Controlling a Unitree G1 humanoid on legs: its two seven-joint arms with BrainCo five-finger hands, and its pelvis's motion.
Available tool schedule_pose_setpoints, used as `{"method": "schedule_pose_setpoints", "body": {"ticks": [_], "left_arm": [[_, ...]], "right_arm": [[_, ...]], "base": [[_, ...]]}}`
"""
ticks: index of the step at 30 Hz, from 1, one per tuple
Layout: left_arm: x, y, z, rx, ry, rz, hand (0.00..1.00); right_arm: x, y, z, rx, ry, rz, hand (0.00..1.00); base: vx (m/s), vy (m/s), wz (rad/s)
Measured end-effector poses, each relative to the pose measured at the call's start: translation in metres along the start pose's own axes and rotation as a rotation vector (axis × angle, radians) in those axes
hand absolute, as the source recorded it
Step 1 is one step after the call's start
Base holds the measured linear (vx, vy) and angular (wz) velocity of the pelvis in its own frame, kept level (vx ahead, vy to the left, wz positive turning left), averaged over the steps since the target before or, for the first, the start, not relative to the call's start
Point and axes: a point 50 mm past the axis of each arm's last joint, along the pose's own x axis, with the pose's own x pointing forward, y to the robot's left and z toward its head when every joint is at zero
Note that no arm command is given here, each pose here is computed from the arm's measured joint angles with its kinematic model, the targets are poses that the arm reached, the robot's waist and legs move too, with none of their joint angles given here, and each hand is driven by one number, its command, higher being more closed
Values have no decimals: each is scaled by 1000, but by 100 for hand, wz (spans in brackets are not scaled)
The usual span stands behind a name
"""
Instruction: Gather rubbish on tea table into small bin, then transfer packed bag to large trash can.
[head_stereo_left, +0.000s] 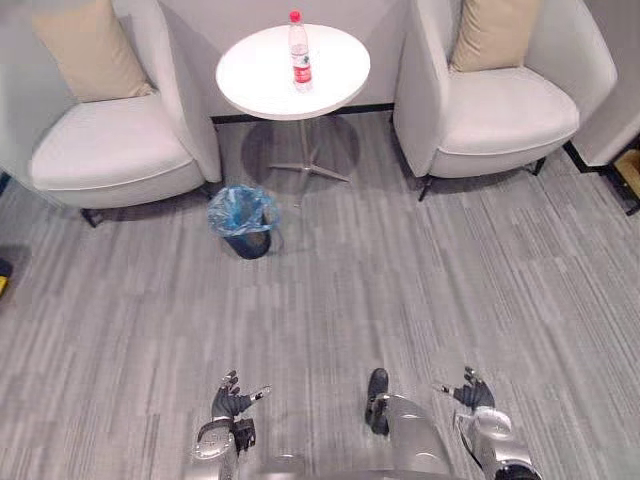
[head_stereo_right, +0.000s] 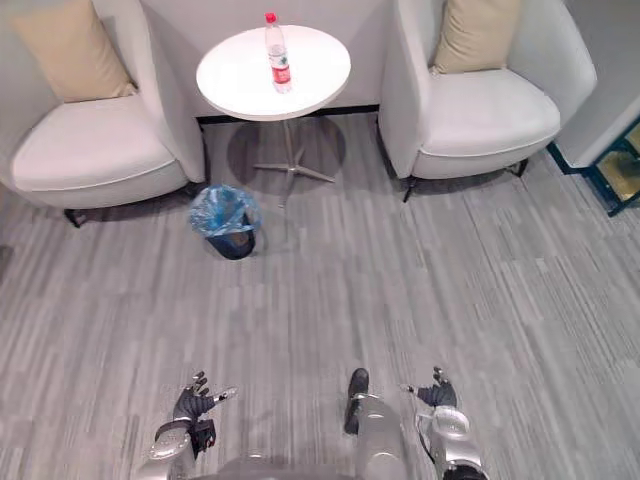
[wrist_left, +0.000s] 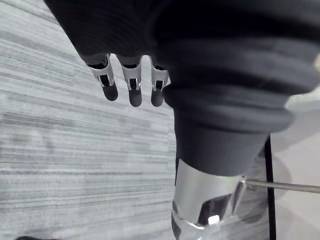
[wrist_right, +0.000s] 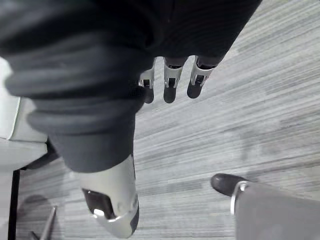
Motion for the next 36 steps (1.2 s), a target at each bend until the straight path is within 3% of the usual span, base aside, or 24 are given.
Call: {"method": "schedule_pose_setpoints", "body": {"ticks": [10,24,32,36], "left_arm": [[-2,-8,-1,-8,7,-23,0],[-8,9,-16,1,54,16,0],[-6,13,-12,14,37,22,0],[-6,-2,-15,-22,49,-5,0]], "right_arm": [[-2,-3,-4,138,14,-38,0],[-6,19,-13,63,48,48,0],[-6,14,-15,47,49,42,0],[-4,6,-15,41,55,22,0]], "base": [[330,-37,1],[374,153,-12],[401,-138,33],[325,-212,39]]}}
